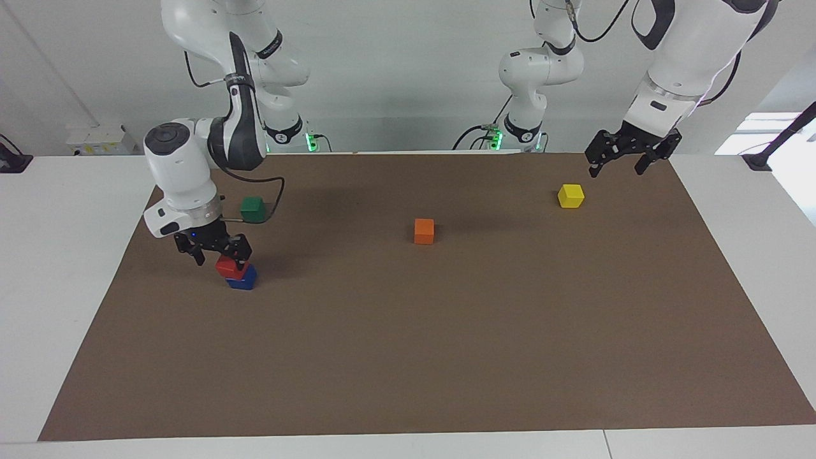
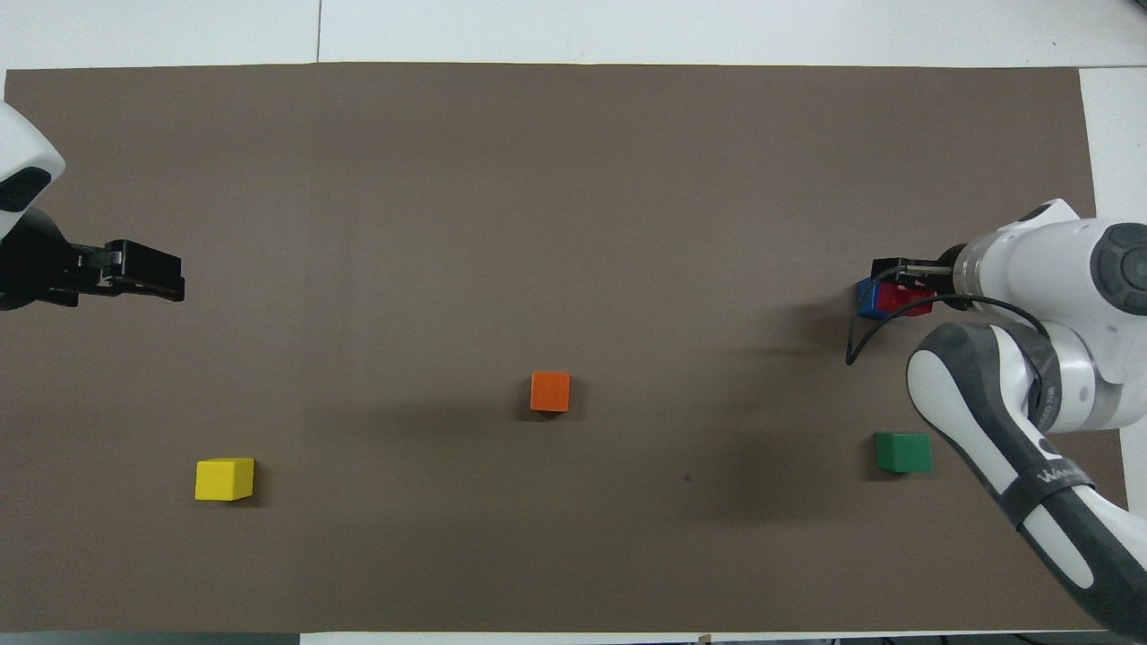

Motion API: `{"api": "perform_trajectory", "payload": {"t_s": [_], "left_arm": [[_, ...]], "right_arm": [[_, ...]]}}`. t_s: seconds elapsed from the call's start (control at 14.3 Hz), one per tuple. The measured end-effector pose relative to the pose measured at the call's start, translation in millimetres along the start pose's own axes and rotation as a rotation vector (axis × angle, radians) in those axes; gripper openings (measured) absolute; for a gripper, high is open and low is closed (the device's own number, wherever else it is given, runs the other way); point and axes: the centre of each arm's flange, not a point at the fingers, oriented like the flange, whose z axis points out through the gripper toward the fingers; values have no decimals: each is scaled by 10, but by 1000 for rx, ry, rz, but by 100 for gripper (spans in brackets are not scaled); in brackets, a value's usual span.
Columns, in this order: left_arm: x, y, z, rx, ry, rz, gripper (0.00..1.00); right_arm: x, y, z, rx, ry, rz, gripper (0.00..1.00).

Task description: Transfer red block to right arm and stack on blue block

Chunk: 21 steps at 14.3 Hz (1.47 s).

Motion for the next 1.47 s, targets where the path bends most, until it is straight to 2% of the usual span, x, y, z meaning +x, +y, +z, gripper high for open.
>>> {"api": "perform_trajectory", "payload": {"t_s": [0.28, 0.49, 0.77, 1.05, 1.26, 1.47], "left_arm": [[0, 0, 0, 0, 0, 0, 100], [0, 0, 0, 0, 0, 0, 100], [0, 0, 0, 0, 0, 0, 100], [0, 0, 0, 0, 0, 0, 100], [0, 0, 0, 0, 0, 0, 100], [0, 0, 0, 0, 0, 0, 100]], "right_arm": [[127, 48, -712, 10, -98, -55, 100], [41, 79, -1119, 19, -142, -87, 100], [-184, 141, -1423, 11, -200, -104, 100], [-215, 194, -1633, 11, -189, -105, 100], [-143, 214, -1859, 11, -218, -104, 100], [-59, 217, -1943, 13, -214, -103, 100]]}}
